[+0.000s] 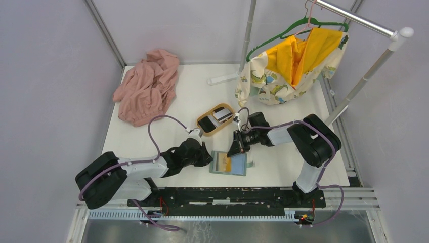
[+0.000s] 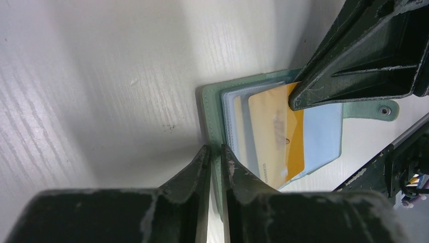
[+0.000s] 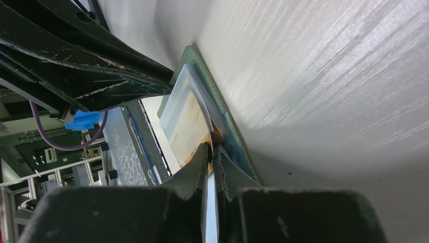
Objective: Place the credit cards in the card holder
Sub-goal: Insert the credit card into the card slot.
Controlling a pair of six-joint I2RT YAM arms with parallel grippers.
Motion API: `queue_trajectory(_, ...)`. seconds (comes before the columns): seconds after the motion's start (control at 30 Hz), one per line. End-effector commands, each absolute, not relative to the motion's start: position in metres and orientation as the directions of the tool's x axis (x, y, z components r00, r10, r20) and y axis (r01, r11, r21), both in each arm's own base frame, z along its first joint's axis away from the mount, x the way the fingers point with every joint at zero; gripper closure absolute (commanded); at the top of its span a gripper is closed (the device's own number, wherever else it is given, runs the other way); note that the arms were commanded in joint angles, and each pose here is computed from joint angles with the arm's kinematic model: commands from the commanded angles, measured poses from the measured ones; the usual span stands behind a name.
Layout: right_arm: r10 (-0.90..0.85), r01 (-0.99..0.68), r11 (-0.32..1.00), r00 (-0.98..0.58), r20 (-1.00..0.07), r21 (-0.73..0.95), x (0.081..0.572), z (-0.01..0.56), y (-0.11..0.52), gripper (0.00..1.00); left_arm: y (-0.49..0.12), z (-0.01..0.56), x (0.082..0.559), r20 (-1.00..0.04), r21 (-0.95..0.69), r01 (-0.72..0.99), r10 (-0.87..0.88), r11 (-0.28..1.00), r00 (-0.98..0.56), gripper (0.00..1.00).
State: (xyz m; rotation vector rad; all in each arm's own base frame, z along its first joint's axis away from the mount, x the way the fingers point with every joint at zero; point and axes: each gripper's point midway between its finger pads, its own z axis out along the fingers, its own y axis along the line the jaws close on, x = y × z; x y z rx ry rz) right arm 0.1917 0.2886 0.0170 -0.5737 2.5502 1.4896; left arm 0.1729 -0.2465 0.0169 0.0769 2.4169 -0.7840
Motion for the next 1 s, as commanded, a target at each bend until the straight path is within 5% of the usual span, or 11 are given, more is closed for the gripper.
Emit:
queue_trajectory(0.0,-0.210,-0.380,0.406,-0.924,-0.320,0.831,0.196,0.029,0.295,0.91,-0.253,0.012,0.167,-0.538,-0.512,0.243,-0.087,0.824,-0.839,0.81)
queue_trajectory(0.4,-0.178,-0.379,0.425,-0.926,-0.334,0.822,0.204,0.030,0.288,0.90,-0.253,0.010,0.168,-0.536,-0.494,0.213,-0.103,0.843,-0.838,0.82)
queue_trajectory(0.7,-0.159,-0.462,0.499,-0.880,-0.447,0.733,0.225,0.035,0.272,0.86,-0.240,0.017,0.175,-0.564,-0.464,0.173,-0.139,0.869,-0.814,0.83)
queue_trajectory(0.97,-0.127,-0.399,0.473,-0.913,-0.387,0.786,0.218,0.029,0.277,0.85,-0.256,0.019,0.171,-0.551,-0.511,0.223,-0.117,0.830,-0.826,0.82)
